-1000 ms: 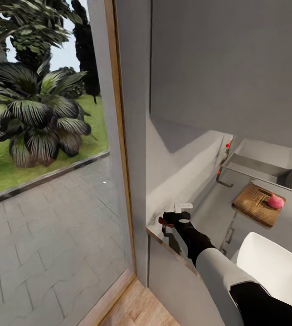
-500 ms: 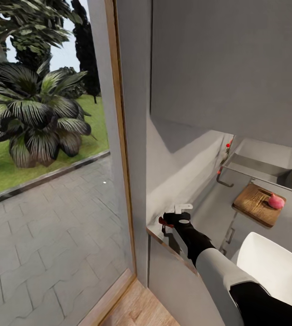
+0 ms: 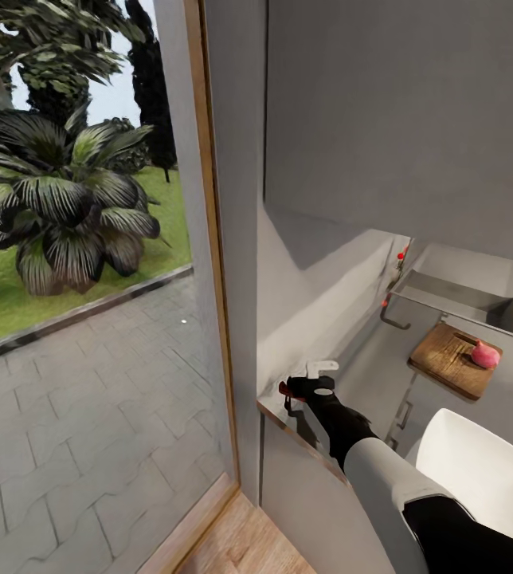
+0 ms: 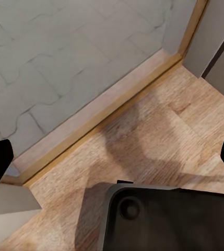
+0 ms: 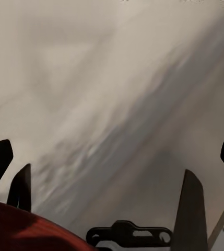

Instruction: In the kitchen, take the Vidalia onion out of the sink, dice it on the chopping board with the paring knife, put the diced onion into the bowl on the countertop, then place both the paring knife and the chopping board into the sink.

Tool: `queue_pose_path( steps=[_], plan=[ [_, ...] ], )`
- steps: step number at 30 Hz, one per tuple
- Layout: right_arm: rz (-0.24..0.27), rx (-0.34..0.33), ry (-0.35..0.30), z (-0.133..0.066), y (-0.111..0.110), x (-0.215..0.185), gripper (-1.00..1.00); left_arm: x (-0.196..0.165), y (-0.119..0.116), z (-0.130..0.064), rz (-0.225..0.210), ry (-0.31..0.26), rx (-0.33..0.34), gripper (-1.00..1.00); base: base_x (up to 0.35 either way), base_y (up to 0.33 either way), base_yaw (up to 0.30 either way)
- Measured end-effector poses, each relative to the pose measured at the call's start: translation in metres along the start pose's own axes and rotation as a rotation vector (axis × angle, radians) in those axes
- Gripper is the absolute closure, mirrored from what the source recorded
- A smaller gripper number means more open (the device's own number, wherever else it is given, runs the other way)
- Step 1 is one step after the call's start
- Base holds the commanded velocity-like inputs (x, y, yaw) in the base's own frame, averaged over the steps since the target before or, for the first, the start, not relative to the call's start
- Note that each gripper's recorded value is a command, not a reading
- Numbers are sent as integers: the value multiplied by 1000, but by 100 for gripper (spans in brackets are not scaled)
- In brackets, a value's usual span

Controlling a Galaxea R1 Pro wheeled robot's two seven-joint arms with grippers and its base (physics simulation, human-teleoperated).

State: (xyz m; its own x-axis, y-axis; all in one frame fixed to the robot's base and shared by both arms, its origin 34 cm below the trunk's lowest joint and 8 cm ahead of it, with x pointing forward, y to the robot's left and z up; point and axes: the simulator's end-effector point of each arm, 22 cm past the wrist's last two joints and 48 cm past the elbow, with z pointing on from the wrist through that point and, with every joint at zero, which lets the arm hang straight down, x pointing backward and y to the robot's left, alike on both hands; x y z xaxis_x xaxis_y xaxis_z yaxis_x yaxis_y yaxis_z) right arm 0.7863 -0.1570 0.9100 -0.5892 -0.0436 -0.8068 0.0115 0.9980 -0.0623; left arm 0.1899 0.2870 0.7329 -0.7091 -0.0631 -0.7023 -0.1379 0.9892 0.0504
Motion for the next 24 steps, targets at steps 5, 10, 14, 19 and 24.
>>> queue_pose_path(
  steps=[5,10,14,19,24],
  plan=[
    [1,1,-3,0,0,2,-100,0,0,0,0,0,0,-100,0,0,0],
    [-7,1,-5,0,0,2,-100,0,0,0,0,0,0,-100,0,0,0],
    [-6,1,-6,0,0,2,-100,0,0,0,0,0,0,-100,0,0,0],
    [-5,2,-9,0,0,2,-100,0,0,0,0,0,0,-100,0,0,0],
    [8,1,-39,1,0,0,-100,0,0,0,0,0,0,-100,0,0,0]
  ],
)
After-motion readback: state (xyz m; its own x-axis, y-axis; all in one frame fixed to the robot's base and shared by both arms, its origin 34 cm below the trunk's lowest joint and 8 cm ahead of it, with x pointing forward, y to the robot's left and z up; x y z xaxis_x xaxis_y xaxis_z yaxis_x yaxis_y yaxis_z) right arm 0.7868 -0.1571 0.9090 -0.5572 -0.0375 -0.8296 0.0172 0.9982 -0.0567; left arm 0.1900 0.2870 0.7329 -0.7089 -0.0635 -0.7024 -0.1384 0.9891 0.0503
